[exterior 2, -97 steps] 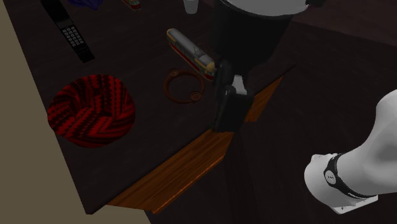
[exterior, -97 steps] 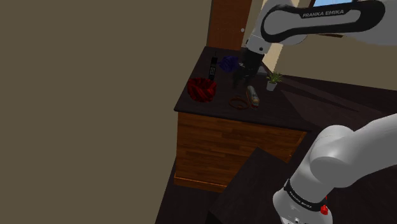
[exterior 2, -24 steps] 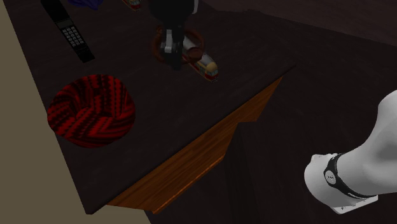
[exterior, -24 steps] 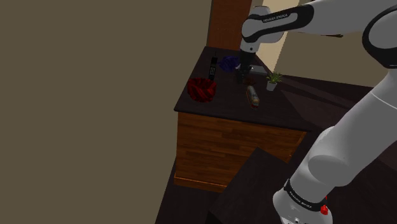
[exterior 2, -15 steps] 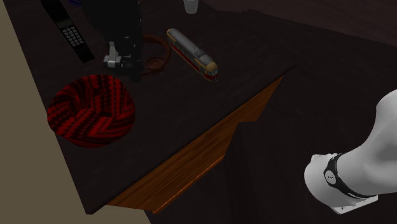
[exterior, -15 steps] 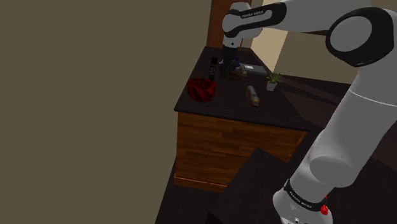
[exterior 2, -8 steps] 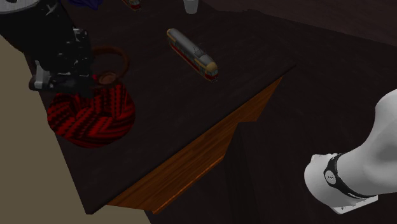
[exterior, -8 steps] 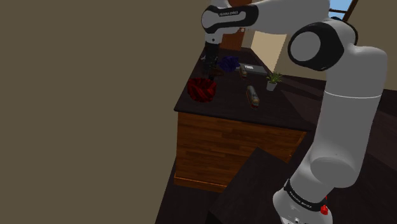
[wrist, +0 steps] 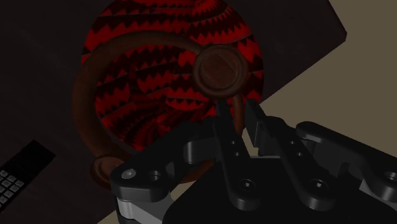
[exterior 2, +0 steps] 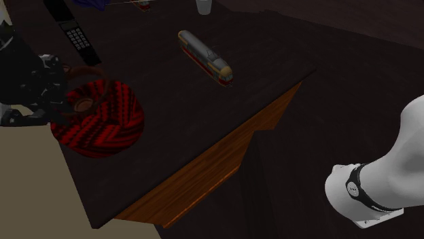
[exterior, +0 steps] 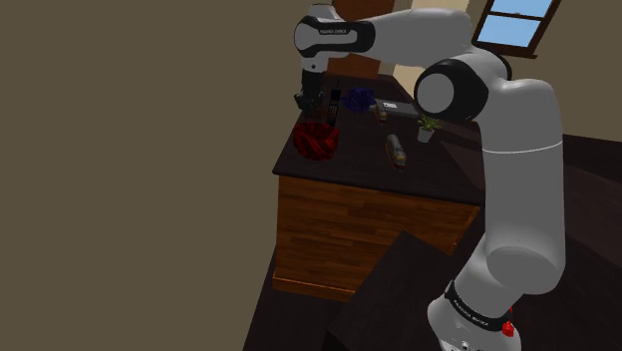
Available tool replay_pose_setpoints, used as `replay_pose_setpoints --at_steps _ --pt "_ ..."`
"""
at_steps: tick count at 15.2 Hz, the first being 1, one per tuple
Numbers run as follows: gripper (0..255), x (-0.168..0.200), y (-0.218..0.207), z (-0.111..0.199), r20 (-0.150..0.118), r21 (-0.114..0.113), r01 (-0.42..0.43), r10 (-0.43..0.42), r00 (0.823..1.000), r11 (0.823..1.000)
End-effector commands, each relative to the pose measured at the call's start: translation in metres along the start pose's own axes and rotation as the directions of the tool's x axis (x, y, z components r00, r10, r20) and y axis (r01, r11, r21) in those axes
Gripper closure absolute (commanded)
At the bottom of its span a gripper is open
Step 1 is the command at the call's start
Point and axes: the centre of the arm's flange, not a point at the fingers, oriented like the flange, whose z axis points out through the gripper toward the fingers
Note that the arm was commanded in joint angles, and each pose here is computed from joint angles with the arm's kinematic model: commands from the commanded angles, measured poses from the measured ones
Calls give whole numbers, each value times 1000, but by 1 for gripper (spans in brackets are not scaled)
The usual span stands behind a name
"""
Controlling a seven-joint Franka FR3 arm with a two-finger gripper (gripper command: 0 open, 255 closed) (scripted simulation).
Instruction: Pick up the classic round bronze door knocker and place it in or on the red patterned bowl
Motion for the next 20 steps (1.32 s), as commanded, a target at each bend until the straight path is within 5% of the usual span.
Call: replay_pose_setpoints --at_steps 1,9,17,18,20 --pt "255 1 -1 10 -1 0 0 0 1000 1000" --pt "255 -1 -1 52 -1 0 0 0 1000 1000" --pt "255 -1 -1 52 -1 0 0 0 1000 1000" --pt "0 -1 -1 52 -1 0 0 0 1000 1000" --pt "0 -1 -1 52 -1 0 0 0 1000 1000"
